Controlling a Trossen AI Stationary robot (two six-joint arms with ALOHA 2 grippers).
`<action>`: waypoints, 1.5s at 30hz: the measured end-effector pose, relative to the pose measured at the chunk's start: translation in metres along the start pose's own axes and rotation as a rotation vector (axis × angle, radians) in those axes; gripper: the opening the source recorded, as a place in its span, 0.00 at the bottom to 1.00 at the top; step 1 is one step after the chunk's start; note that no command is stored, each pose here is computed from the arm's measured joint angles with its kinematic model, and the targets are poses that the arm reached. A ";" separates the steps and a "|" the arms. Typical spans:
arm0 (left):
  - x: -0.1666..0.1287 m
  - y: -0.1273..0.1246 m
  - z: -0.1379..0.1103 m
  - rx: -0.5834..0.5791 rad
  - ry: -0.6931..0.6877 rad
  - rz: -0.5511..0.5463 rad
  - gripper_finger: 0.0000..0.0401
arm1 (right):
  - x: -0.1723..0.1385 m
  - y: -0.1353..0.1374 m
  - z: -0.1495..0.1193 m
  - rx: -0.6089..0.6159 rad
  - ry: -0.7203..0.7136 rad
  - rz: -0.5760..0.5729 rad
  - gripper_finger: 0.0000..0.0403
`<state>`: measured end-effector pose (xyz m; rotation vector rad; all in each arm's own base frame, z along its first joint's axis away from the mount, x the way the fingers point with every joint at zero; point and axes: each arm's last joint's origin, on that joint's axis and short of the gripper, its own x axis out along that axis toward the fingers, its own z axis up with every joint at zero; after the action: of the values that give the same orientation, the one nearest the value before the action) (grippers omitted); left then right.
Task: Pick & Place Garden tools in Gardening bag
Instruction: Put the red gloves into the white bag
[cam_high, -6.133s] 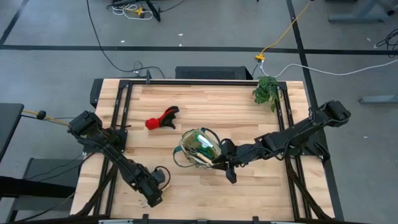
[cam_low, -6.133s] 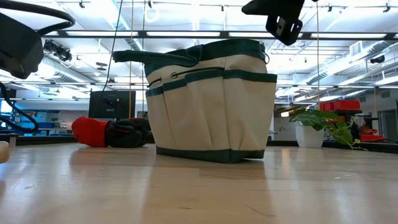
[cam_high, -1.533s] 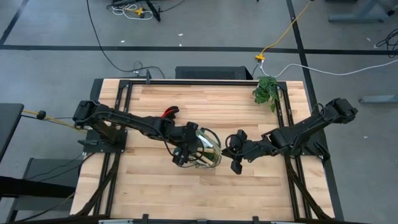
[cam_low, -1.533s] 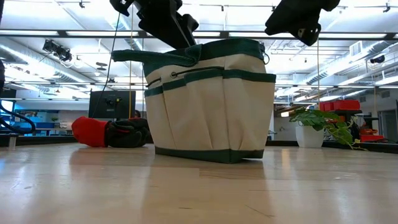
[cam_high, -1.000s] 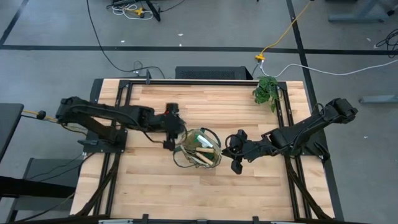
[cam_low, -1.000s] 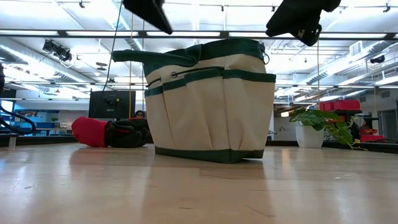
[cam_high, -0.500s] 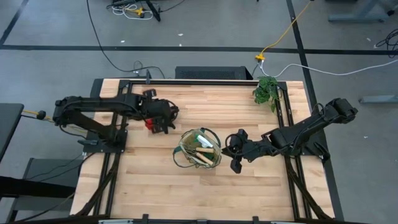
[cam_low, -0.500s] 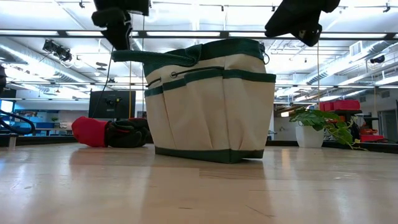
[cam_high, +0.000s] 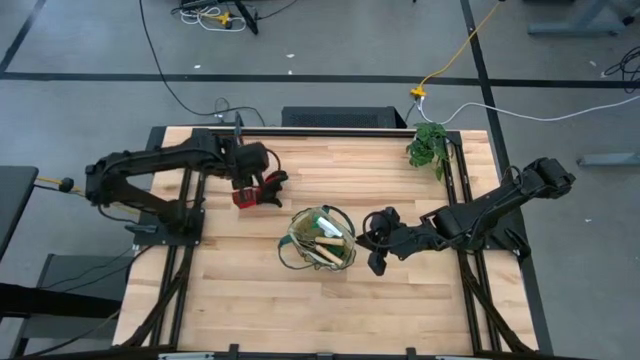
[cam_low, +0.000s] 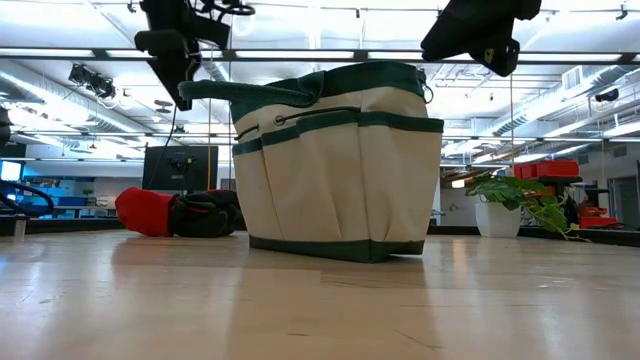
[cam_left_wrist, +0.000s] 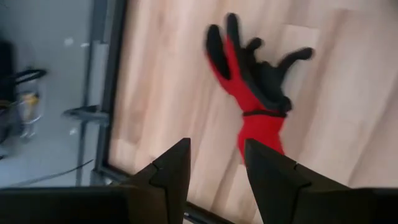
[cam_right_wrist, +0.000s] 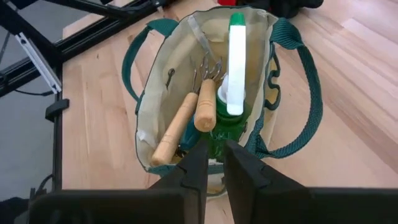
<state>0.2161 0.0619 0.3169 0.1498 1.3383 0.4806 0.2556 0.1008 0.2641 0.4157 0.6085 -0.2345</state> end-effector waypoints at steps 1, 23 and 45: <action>0.001 0.003 0.000 0.006 0.000 -0.029 0.39 | 0.000 0.000 0.000 0.004 -0.001 -0.001 0.12; 0.104 -0.020 -0.049 -0.064 0.095 -0.226 0.39 | 0.001 -0.004 0.008 -0.007 -0.128 -0.107 0.12; 0.103 -0.029 -0.038 -0.278 0.013 -0.438 0.39 | -0.027 -0.109 0.136 -0.035 -0.818 -0.534 0.12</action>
<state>0.2025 0.0721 0.2047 -0.3705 1.2573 0.2898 0.2663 -0.0547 0.3477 0.0873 -0.0986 -0.8523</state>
